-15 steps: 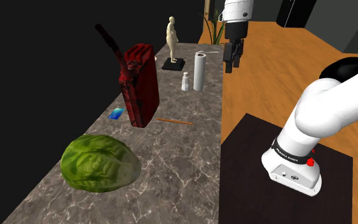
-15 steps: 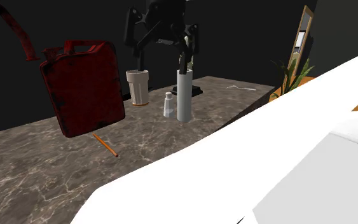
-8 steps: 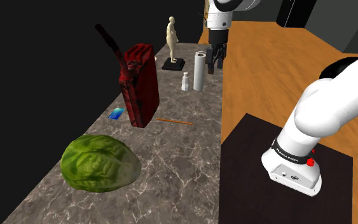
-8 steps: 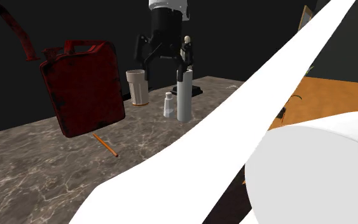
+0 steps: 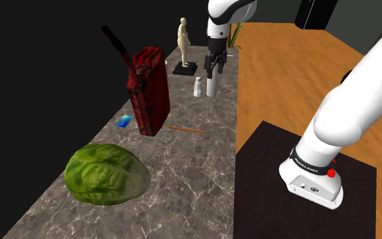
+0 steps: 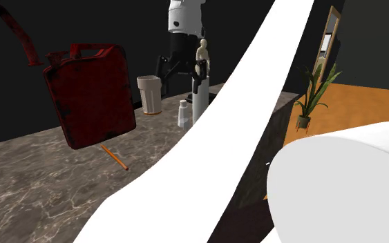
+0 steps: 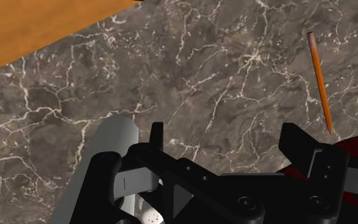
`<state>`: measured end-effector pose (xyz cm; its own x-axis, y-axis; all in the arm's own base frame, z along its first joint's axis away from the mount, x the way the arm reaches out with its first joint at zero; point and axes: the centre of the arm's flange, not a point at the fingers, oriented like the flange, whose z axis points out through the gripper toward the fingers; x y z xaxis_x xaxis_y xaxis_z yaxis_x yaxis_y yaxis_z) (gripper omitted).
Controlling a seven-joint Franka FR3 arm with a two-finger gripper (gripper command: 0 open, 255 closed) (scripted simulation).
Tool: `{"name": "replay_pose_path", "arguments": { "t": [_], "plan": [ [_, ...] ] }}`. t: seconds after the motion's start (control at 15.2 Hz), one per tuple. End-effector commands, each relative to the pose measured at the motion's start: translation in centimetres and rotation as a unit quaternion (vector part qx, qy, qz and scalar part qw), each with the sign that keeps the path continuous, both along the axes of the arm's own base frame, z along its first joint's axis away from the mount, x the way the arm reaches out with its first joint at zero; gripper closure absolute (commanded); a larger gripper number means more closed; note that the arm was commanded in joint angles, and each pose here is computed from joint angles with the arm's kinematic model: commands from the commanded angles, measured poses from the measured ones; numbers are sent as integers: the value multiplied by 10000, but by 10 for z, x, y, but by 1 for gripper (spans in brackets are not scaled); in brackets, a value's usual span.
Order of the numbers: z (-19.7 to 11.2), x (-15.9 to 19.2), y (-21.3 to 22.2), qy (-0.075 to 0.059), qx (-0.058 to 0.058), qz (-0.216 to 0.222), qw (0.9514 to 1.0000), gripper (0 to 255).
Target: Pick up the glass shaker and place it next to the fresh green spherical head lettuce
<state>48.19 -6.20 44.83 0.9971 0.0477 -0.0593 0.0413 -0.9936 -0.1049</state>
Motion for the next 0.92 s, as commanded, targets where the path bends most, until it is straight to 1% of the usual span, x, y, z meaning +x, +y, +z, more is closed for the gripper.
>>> {"name": "replay_pose_path", "arguments": {
  "t": [0.0,0.59,0.86],
  "plan": [
    [-11,23,-7,-69,-29,-51,10000,0],
    [-46,118,-45,-361,-137,-282,9989,0],
    [-67,118,-43,-361,-137,-282,9989,0]
  ]
}}
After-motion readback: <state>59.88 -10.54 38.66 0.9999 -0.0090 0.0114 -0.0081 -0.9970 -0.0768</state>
